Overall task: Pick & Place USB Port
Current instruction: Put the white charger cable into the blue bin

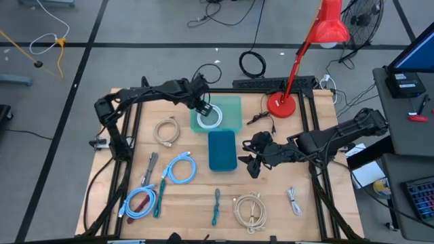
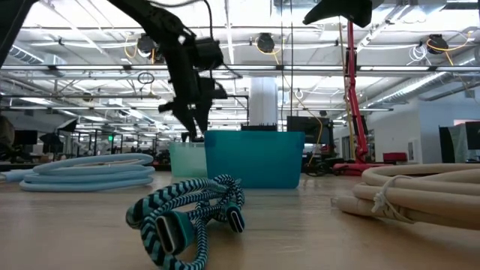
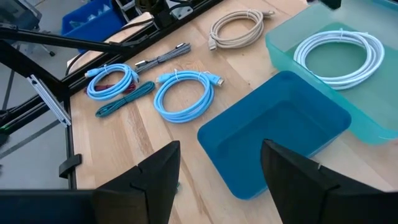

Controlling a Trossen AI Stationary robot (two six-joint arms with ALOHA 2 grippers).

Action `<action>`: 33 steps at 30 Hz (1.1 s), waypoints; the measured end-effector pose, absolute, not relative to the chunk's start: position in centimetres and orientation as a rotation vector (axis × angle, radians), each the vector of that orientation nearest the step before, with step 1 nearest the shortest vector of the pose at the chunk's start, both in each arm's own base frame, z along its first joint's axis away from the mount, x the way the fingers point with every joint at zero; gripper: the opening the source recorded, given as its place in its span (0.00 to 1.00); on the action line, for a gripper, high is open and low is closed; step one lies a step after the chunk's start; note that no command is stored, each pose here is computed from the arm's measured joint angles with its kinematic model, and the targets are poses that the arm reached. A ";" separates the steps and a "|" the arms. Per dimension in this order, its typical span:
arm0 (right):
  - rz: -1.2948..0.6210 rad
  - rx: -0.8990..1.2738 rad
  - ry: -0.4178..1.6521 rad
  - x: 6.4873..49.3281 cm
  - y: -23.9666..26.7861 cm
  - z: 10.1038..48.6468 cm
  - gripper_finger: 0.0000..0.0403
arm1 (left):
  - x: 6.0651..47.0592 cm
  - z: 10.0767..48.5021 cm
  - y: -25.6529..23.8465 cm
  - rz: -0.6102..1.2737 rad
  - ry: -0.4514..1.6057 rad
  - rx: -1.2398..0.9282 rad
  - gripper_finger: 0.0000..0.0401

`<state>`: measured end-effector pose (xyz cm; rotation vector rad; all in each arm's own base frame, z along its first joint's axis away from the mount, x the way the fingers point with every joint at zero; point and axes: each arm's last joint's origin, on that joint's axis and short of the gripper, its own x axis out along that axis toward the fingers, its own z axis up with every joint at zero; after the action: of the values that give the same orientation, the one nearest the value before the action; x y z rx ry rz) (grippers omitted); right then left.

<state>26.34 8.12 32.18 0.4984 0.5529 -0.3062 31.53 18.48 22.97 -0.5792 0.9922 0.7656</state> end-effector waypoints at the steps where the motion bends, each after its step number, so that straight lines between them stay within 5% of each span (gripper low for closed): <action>1: -0.306 0.499 0.553 26.3 8.1 32.2 0.53 | 31.4 24.0 18.3 0.746 0.977 -0.562 0.35; 14: -0.331 0.478 0.606 26.0 7.9 31.7 0.53 | 26.2 34.3 8.2 0.392 0.884 -0.572 0.27; 24: -0.446 0.563 0.837 24.2 7.5 30.1 0.53 | 25.3 35.0 -2.5 0.292 0.965 -0.488 0.27; 33: -0.541 0.807 1.103 20.8 10.8 28.0 0.53 | 24.2 34.8 -6.4 0.329 0.971 -0.466 0.27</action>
<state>20.80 10.84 27.98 0.8069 1.1034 -0.5413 24.18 -6.39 34.83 -0.4662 0.9705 0.3288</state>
